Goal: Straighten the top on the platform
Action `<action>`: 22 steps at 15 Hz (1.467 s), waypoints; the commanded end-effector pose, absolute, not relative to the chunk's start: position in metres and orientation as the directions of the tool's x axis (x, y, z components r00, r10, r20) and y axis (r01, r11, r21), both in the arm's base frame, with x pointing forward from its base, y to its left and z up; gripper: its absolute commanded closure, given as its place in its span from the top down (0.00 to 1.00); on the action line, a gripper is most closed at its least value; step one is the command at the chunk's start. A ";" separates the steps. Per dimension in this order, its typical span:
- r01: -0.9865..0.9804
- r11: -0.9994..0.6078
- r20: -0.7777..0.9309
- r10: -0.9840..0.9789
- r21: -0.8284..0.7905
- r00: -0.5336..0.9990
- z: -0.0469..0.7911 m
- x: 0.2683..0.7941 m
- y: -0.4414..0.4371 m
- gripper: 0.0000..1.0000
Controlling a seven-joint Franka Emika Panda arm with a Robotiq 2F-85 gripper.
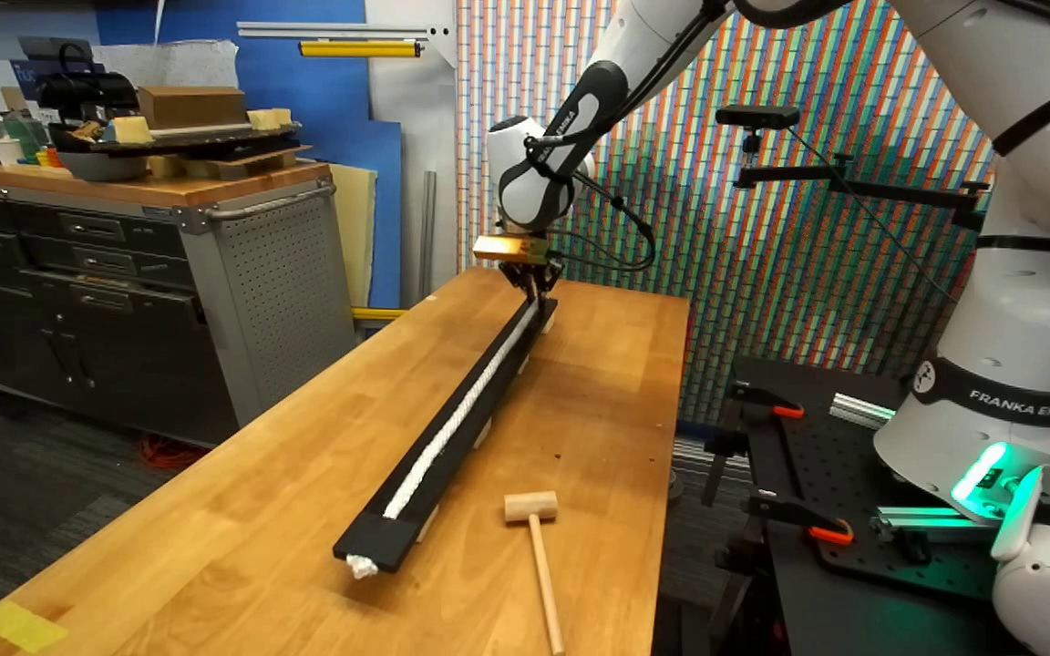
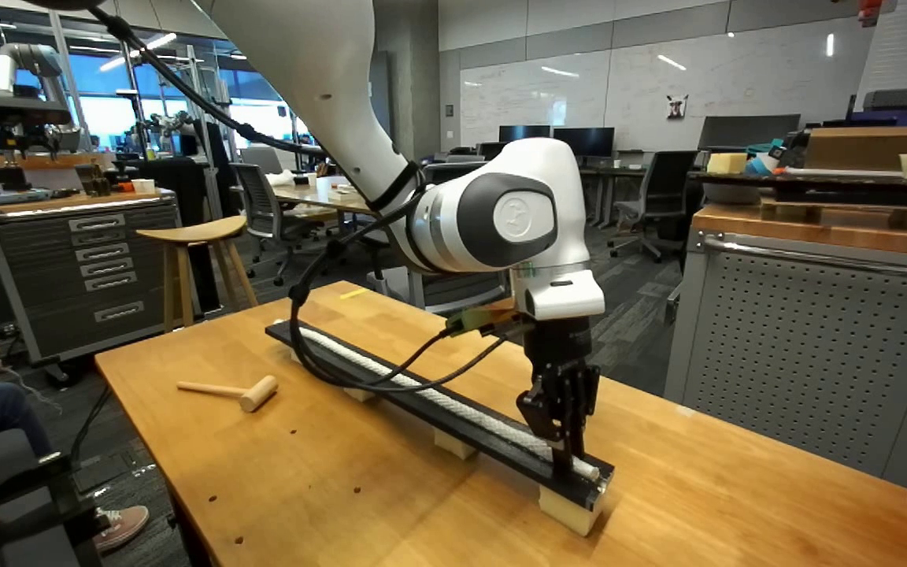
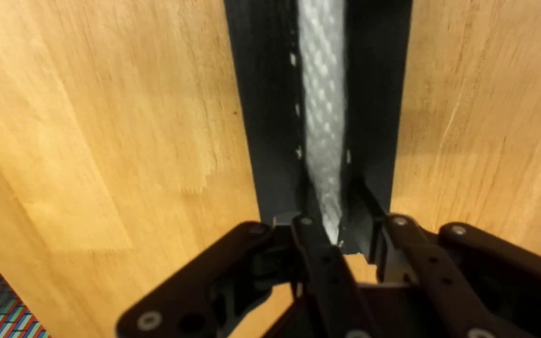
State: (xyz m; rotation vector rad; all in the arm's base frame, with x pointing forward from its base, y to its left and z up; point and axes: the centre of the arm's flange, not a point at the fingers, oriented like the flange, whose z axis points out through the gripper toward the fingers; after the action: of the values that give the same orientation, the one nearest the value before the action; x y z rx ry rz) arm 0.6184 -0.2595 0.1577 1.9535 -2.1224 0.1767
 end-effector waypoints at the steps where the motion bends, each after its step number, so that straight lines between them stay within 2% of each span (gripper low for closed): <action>1: -0.994 0.104 0.279 -0.956 0.019 -0.095 0.160 0.619 -0.280 0.57; 5: -0.993 0.113 0.293 -0.949 -0.013 -0.112 0.163 0.616 -0.290 0.88; 7: -0.993 0.113 0.297 -0.948 -0.022 -0.115 0.165 0.615 -0.293 1.00; 11: -0.996 0.079 0.309 -0.947 -0.032 -0.085 0.180 0.618 -0.287 1.00; 14: -1.000 0.002 0.323 -0.946 -0.022 -0.009 0.197 0.623 -0.274 1.00; 18: -0.984 -0.175 0.361 -0.915 0.040 0.178 0.231 0.634 -0.237 1.00; 22: -0.923 -0.345 0.332 -0.862 0.172 0.384 0.259 0.637 -0.190 1.00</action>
State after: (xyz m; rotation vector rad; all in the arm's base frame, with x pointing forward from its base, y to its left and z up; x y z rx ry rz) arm 0.6470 -0.2192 0.2274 2.2461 -1.7383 0.3235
